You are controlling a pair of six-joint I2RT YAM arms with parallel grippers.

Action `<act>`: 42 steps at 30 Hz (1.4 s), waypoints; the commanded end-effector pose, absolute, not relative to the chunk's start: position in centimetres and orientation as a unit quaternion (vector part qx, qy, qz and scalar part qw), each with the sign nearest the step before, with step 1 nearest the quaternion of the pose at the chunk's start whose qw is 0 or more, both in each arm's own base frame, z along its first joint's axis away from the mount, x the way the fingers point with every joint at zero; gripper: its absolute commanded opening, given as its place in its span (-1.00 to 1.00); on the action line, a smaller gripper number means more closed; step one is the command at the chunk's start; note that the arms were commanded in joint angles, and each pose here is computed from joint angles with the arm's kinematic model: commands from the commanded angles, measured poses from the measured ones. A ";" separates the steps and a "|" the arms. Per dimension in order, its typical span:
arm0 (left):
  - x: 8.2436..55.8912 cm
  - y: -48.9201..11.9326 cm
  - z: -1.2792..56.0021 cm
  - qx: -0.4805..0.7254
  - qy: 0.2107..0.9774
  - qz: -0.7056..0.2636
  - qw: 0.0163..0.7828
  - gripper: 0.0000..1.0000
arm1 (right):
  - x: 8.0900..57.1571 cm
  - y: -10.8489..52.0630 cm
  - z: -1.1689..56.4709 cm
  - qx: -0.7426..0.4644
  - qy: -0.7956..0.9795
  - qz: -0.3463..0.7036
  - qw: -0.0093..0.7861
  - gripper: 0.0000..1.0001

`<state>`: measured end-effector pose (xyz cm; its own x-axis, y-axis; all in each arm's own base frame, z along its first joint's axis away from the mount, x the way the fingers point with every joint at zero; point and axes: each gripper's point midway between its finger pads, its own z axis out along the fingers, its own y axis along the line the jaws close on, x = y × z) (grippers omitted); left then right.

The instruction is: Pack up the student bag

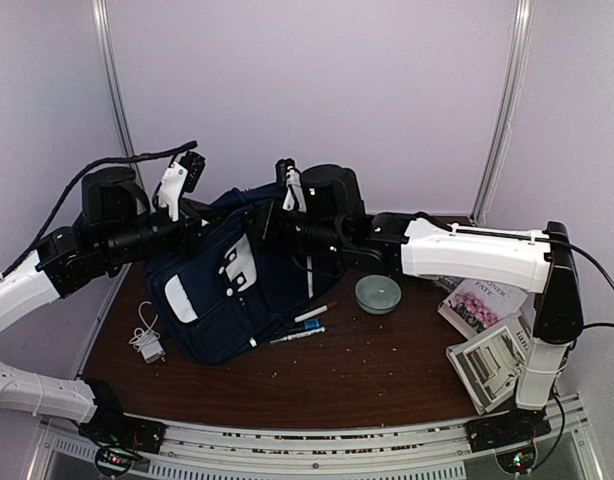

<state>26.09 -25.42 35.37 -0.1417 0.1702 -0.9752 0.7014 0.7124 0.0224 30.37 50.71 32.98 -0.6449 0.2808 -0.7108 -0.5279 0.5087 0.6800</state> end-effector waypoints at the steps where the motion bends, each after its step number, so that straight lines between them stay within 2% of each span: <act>1: 25.1 -25.0 39.2 0.292 0.675 -0.238 0.635 -1.00 | 33.5 46.6 35.7 -0.043 0.744 0.473 0.470 -1.00; 7: 25.7 -23.3 38.1 0.283 0.695 -0.188 0.634 -1.00 | 32.9 44.0 34.6 -0.086 0.761 0.465 0.444 -1.00; 18: 25.5 -22.1 37.4 0.289 0.700 -0.156 0.634 -1.00 | 33.5 36.9 27.8 -0.152 0.820 0.408 0.371 -1.00; 28: 24.9 -21.1 39.7 0.303 0.674 -0.129 0.661 -1.00 | 31.6 31.3 26.1 -0.251 0.844 0.329 0.342 -1.00; 37: 22.9 -20.3 43.2 0.309 0.632 -0.151 0.695 -1.00 | 32.0 26.3 22.4 -0.243 0.887 0.253 0.300 -1.00; 42: 22.8 -19.5 45.1 0.297 0.623 -0.139 0.710 -1.00 | 30.6 26.2 21.0 -0.269 0.887 0.257 0.272 -1.00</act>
<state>23.08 -22.56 36.43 0.0212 0.3245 -0.9457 0.6872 0.6823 0.2495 30.36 30.35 24.72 -0.6453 -0.2789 -0.7113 -0.6914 0.6092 0.3884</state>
